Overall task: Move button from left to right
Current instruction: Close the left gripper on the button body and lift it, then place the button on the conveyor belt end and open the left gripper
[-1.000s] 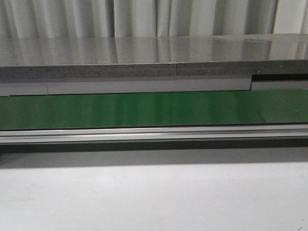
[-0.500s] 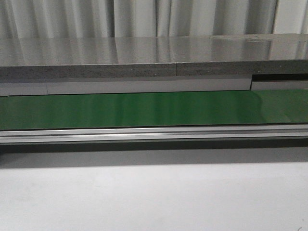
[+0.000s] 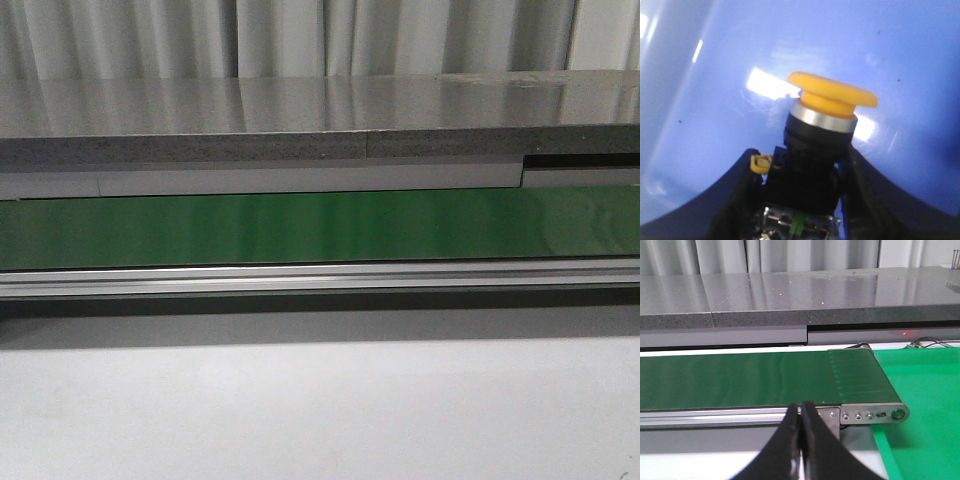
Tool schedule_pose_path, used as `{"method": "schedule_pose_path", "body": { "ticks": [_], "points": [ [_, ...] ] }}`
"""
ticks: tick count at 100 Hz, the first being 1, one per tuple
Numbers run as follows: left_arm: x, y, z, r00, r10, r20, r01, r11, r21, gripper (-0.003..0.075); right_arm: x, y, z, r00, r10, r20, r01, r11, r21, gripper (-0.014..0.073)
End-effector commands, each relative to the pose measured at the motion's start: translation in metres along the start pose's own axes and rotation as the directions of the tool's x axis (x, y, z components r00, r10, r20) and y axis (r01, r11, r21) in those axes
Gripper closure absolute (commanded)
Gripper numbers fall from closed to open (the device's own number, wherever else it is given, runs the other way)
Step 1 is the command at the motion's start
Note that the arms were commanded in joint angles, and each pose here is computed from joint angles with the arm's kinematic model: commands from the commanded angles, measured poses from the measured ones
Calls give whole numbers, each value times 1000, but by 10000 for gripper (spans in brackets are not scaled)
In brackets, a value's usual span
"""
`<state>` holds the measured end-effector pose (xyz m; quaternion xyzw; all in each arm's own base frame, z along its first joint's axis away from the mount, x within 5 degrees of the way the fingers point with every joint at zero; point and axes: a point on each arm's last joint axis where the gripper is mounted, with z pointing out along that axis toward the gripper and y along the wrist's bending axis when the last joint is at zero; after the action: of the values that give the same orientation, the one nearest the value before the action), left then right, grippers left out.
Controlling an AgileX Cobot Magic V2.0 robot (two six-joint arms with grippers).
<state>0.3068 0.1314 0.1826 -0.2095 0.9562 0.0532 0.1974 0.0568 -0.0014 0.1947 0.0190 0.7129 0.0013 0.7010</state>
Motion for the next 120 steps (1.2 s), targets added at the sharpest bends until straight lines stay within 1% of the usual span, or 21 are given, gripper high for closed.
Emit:
{"method": "schedule_pose_path", "body": {
  "ticks": [1, 12, 19, 29, 30, 44, 59, 67, 88, 105, 113, 120],
  "points": [
    [-16, 1, -37, 987, -4, 160, 3, 1000, 6, 741, -15, 0, -3, 994, 0, 109, 0, 1000, 0, 663],
    [-16, 0, -53, 982, 0, 187, -2, 1000, 7, 741, -15, 0, -3, 994, 0, 109, 0, 1000, 0, 663],
    [-15, -7, -60, 980, 16, 199, -20, 1000, 17, 741, -15, 0, -3, 994, 0, 109, 0, 1000, 0, 663],
    [-14, -24, -63, 977, 75, 200, -84, 996, 33, 741, -15, 0, -3, 994, 0, 109, 0, 1000, 0, 663],
    [-13, -28, -63, 975, 99, 199, -108, 993, 36, 741, -15, 0, -3, 994, 0, 109, 0, 1000, 0, 663],
    [-8, -55, -65, 962, 193, 193, -208, 976, 65, 741, -15, 0, -3, 994, 0, 109, 0, 1000, 0, 663],
    [-4, -73, -67, 950, 238, 202, -260, 962, 86, 741, -15, 0, -3, 994, 0, 109, 0, 1000, 0, 663],
    [-4, -76, -67, 948, 244, 204, -266, 960, 91, 741, -15, 0, -3, 994, 0, 109, 0, 1000, 0, 663],
    [-4, -78, -68, 953, 215, 216, -243, 963, 115, 739, -15, 0, -3, 994, 0, 109, 0, 1000, 0, 663],
    [-11, -82, -74, 951, 206, 233, -240, 962, 128, 734, -15, 0, -3, 994, 0, 109, 0, 1000, 0, 663],
    [-13, -84, -77, 949, 208, 238, -243, 961, 131, 698, -15, 0, -3, 994, 0, 109, 0, 1000, 0, 663],
    [-13, -86, -78, 951, 196, 237, -234, 962, 142, 643, -15, 0, -3, 994, 0, 109, 0, 1000, 0, 663]
  ]
}}
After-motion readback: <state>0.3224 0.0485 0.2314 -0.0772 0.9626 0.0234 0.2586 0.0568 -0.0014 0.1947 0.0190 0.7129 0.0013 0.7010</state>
